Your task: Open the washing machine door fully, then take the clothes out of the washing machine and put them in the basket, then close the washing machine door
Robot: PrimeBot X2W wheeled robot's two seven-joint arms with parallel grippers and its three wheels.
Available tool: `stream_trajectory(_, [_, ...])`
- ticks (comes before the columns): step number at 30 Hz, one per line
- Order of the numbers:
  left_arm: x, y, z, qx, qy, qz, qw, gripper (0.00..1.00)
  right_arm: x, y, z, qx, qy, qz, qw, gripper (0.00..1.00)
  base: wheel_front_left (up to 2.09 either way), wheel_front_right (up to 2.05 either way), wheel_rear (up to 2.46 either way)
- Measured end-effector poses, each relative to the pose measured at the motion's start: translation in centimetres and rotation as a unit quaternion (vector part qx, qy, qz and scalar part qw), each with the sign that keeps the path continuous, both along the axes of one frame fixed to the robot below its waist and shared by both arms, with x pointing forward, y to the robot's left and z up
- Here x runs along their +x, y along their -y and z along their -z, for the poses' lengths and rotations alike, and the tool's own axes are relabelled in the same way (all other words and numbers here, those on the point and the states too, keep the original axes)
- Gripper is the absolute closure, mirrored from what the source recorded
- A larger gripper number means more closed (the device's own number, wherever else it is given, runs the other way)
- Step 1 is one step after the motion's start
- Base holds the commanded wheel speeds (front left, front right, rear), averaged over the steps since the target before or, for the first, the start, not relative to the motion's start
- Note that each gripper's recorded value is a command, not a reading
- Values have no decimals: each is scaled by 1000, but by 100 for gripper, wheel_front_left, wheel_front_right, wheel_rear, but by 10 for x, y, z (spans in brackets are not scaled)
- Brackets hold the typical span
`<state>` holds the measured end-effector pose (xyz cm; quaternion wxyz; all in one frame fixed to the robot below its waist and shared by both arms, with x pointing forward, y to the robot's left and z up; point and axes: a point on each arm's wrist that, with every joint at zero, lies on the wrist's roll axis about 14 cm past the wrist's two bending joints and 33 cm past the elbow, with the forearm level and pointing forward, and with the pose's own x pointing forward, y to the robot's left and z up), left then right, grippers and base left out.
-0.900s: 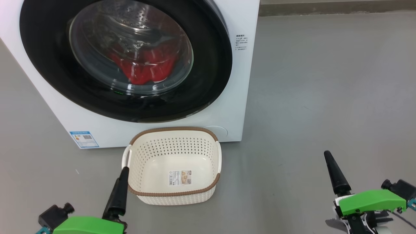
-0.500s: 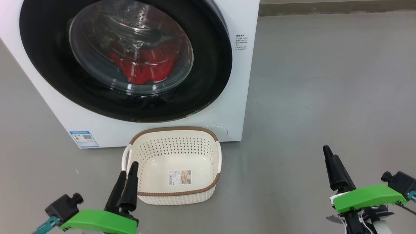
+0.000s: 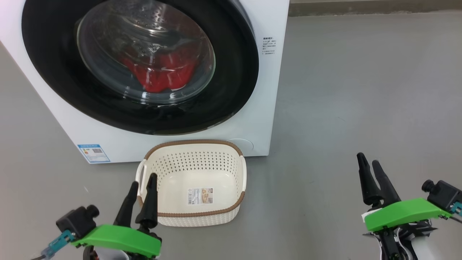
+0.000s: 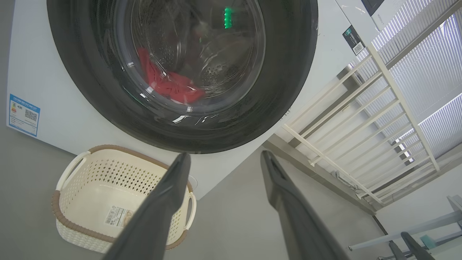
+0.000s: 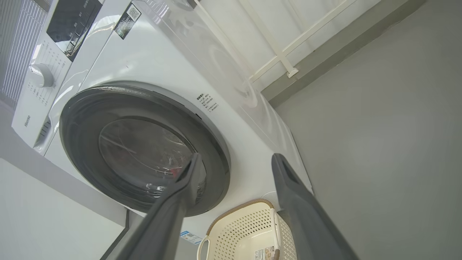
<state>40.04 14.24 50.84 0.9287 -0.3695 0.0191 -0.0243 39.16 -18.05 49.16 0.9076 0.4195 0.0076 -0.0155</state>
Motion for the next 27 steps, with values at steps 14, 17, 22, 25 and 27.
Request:
stream_trajectory(14, [9,6,-16,88,35,-1,995,0,9,-2,-16,-80,31,-4,996,0,0,0,0])
stream_trajectory(17, [12,8,-22,108,47,-1,993,0,9,-3,-20,-98,38,-4,994,0,0,0,0])
stream_trajectory(22, [11,13,-25,144,57,4,988,0,10,-3,-22,-123,44,-4,991,0,0,0,0])
stream_trajectory(25, [12,15,-27,162,64,5,985,0,13,-5,-29,-141,55,-6,988,0,0,0,0])
stream_trajectory(27, [12,15,-28,170,68,4,983,0,14,-5,-32,-149,60,-6,987,0,0,0,0])
